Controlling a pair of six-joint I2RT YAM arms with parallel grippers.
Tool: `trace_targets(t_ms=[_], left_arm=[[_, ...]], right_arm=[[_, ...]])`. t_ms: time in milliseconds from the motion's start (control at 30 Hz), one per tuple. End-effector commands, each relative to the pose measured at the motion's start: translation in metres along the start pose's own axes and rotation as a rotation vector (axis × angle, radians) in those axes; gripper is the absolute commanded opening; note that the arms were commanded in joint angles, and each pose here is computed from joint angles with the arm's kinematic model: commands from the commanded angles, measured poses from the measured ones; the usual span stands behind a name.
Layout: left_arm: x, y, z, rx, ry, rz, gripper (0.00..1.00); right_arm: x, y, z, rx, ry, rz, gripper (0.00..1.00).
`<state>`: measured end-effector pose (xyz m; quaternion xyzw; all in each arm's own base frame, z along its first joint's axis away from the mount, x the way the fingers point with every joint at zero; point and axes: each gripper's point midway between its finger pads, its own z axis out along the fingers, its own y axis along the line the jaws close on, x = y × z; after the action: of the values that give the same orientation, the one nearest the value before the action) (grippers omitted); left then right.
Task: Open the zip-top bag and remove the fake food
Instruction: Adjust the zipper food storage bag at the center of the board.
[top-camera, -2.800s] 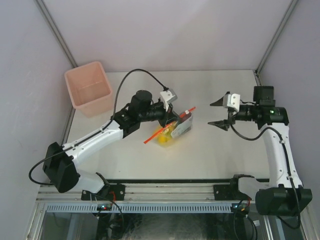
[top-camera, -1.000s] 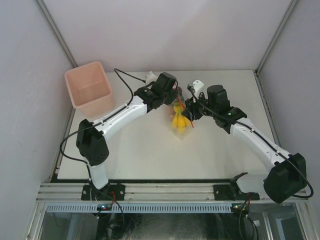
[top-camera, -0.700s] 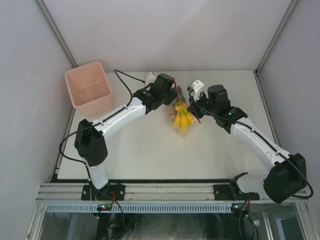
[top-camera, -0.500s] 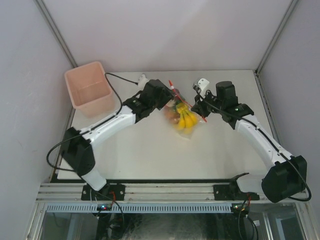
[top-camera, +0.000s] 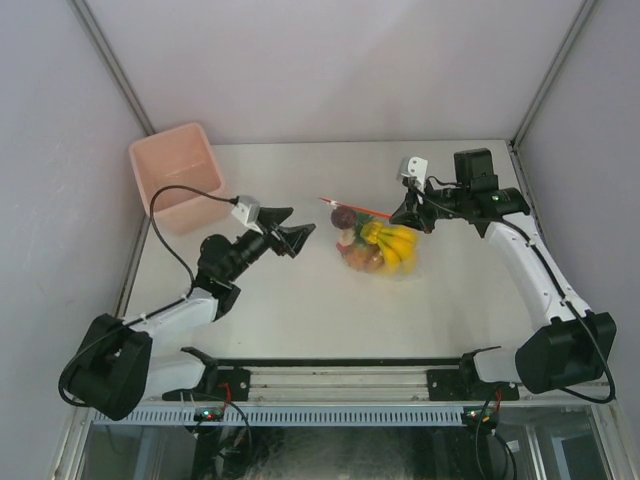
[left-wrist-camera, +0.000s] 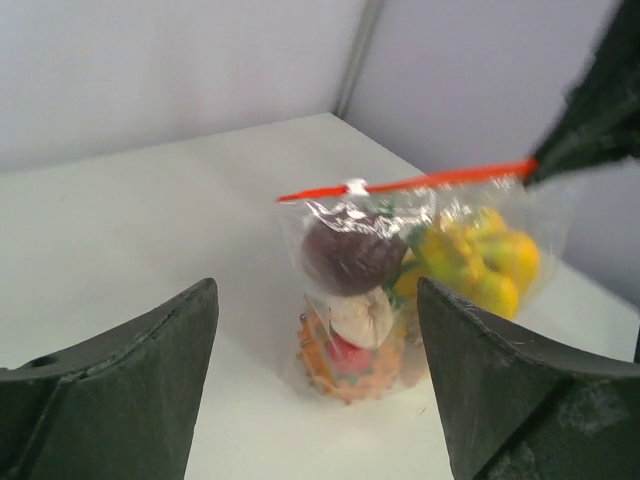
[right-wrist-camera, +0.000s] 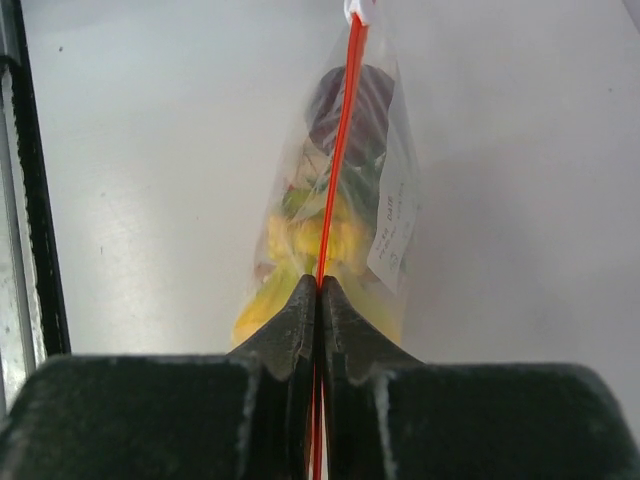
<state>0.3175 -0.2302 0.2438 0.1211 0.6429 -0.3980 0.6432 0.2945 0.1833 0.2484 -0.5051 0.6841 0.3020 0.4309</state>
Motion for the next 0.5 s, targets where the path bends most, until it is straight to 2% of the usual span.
trace_targets(t_ms=[0,167,467], left_arm=[[-0.02,-0.046,-0.015,0.342,-0.186,0.382,0.82],[-0.006,-0.038,-0.004,0.482,-0.136,0.474,0.64],[-0.015,-0.034,0.037,0.573,-0.135,0.506,0.59]], right_arm=[[-0.018,0.007,-0.012,-0.095,-0.083,-0.142,0.0],[-0.005,0.009,-0.019,-0.125,-0.076,-0.174,0.0],[-0.001,0.018,-0.021,-0.182,-0.085,-0.24,0.0]])
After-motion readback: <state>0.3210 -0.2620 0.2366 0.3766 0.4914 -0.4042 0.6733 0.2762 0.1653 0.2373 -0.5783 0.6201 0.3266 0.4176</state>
